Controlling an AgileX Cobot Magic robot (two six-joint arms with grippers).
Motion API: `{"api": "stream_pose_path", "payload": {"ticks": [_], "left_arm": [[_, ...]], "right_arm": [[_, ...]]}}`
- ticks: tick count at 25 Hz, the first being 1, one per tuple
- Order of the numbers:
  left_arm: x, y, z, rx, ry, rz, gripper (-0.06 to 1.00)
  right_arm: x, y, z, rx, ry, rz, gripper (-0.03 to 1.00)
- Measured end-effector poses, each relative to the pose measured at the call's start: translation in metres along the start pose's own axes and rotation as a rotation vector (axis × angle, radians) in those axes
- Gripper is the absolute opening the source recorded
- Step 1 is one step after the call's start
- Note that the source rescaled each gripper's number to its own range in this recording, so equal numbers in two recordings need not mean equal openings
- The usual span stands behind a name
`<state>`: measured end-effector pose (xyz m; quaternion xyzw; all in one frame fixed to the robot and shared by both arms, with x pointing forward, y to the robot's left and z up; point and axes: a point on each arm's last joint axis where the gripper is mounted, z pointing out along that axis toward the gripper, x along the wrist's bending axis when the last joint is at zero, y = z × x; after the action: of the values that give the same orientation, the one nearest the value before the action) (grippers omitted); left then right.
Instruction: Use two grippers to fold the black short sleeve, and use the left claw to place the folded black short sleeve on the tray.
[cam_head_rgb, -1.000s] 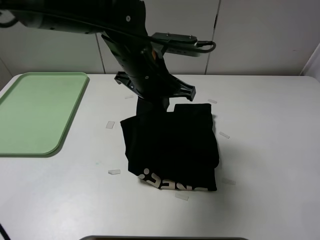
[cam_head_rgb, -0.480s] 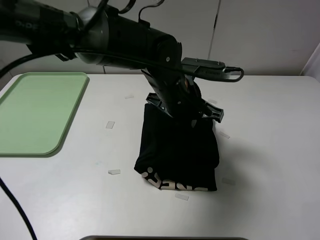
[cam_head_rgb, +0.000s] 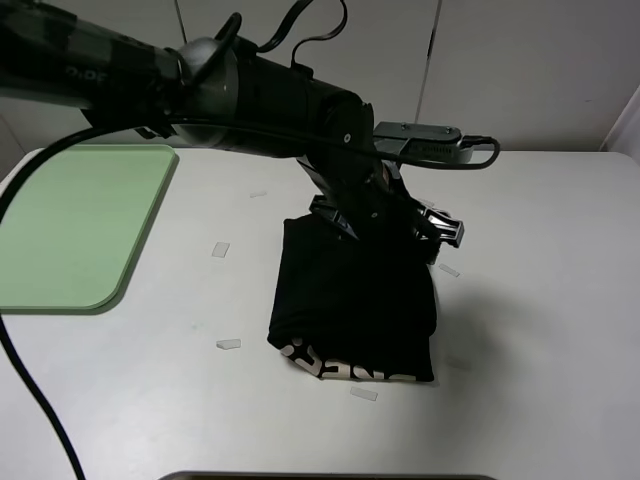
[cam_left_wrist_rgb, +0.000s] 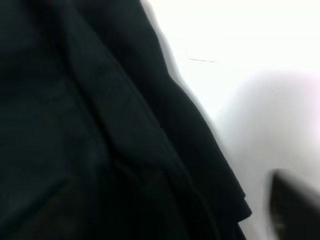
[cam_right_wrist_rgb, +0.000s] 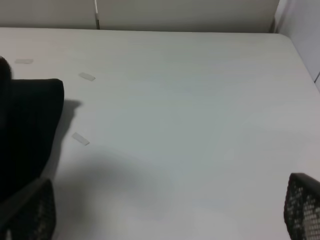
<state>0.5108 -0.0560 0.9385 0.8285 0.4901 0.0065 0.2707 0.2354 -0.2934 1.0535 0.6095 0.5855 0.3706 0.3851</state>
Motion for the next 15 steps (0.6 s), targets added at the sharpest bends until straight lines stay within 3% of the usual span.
{"api": "stream_pose_path", "payload": {"ticks": [2, 4, 10, 15], "left_arm": [[0.0, 0.001, 0.0, -0.007, -0.002, 0.0, 0.93], [-0.001, 0.002, -0.003, -0.018, -0.007, 0.003, 0.97], [-0.003, 0.014, -0.039, -0.068, -0.005, 0.049, 1.0], [0.019, 0.017, -0.069, 0.015, 0.058, 0.009, 1.0]], "right_arm": [[0.0, 0.0, 0.0, 0.0, 0.0, 0.0, 1.0], [0.0, 0.0, 0.0, 0.0, 0.0, 0.0, 1.0], [0.0, 0.0, 0.0, 0.0, 0.0, 0.0, 1.0], [0.0, 0.0, 0.0, 0.0, 0.0, 0.0, 1.0]]}}
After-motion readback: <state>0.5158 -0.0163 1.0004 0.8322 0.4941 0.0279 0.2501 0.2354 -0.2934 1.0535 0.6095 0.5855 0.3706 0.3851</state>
